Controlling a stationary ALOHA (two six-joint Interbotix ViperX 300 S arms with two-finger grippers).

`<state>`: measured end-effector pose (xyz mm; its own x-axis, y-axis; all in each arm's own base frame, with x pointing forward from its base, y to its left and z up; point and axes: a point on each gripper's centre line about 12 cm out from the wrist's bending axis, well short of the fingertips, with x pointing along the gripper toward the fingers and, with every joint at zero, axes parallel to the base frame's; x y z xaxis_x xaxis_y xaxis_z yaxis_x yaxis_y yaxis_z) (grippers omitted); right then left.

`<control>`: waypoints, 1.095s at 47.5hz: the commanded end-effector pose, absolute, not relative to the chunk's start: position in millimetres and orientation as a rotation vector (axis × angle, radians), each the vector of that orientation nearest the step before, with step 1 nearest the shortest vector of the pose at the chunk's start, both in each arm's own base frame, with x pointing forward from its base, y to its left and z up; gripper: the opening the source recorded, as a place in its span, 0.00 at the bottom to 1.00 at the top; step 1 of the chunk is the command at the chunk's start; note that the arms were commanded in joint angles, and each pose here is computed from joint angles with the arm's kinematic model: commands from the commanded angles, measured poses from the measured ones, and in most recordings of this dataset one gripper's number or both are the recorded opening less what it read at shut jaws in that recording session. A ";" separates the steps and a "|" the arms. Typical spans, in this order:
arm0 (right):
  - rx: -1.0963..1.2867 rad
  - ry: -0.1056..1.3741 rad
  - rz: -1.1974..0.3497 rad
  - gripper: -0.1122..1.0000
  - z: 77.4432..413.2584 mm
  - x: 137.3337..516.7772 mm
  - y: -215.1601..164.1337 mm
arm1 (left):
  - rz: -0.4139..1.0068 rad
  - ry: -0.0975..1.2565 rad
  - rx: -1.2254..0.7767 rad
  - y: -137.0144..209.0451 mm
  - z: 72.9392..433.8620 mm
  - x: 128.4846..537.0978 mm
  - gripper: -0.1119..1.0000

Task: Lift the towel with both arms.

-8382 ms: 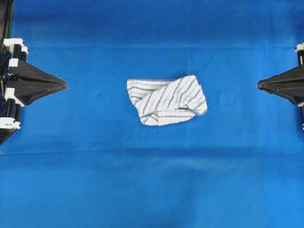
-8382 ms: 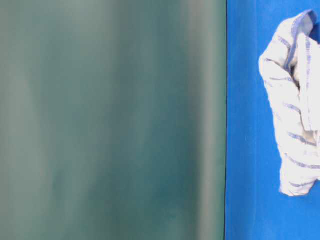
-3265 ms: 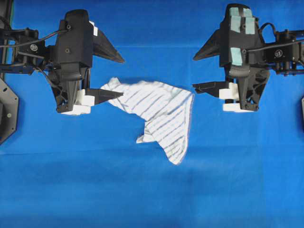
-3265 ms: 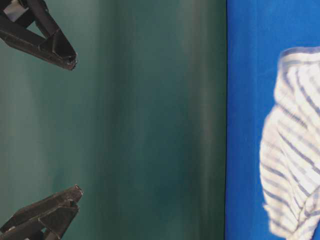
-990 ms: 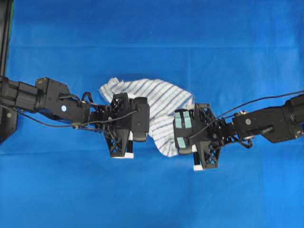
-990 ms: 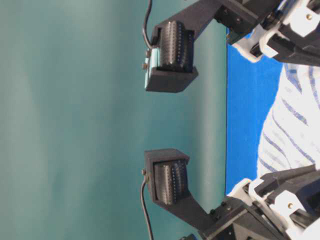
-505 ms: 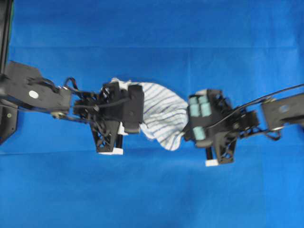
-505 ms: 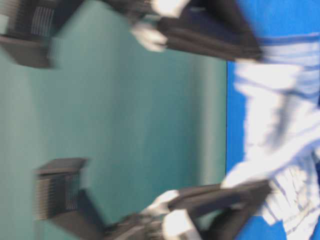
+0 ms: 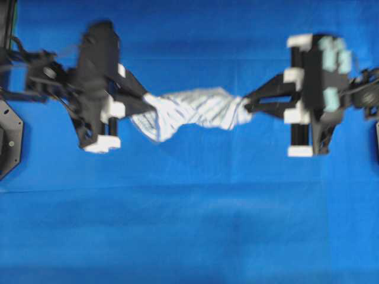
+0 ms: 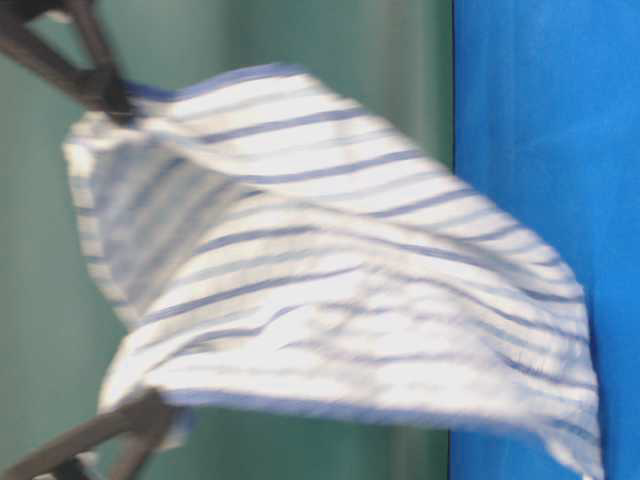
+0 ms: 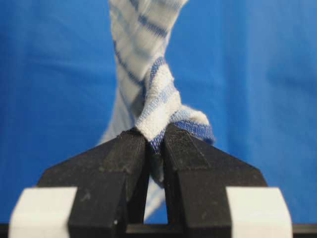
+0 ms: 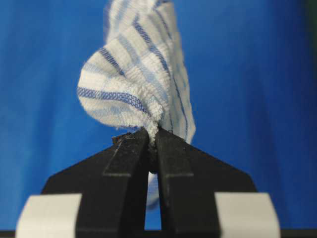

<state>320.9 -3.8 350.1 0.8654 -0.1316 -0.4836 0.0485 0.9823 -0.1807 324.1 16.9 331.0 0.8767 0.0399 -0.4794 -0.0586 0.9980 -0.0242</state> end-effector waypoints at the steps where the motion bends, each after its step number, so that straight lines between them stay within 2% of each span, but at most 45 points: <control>1: -0.187 0.457 -0.131 0.15 385.0 315.6 -9.7 | 0.077 0.416 -0.032 25.2 367.2 313.7 0.13; 11: -0.244 0.419 -0.199 0.15 426.0 312.3 -18.5 | 0.119 0.356 -0.005 38.9 405.7 300.3 0.13; 18: -0.264 0.392 -0.219 0.15 439.5 311.2 -21.0 | 0.131 0.336 0.005 43.0 420.9 300.3 0.13; 28: -0.266 0.392 -0.223 0.15 440.5 310.9 -21.5 | 0.133 0.321 0.019 44.7 430.4 302.1 0.13; 52: -0.249 0.417 -0.228 0.15 435.1 312.1 -21.8 | 0.129 0.344 0.030 44.6 423.8 304.4 0.14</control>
<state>313.1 -21.4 425.9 0.8802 -0.2679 -0.3917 0.1569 0.9433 -0.2927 305.3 43.7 414.2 0.9245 0.1260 -0.3598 -0.1167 0.9920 0.0475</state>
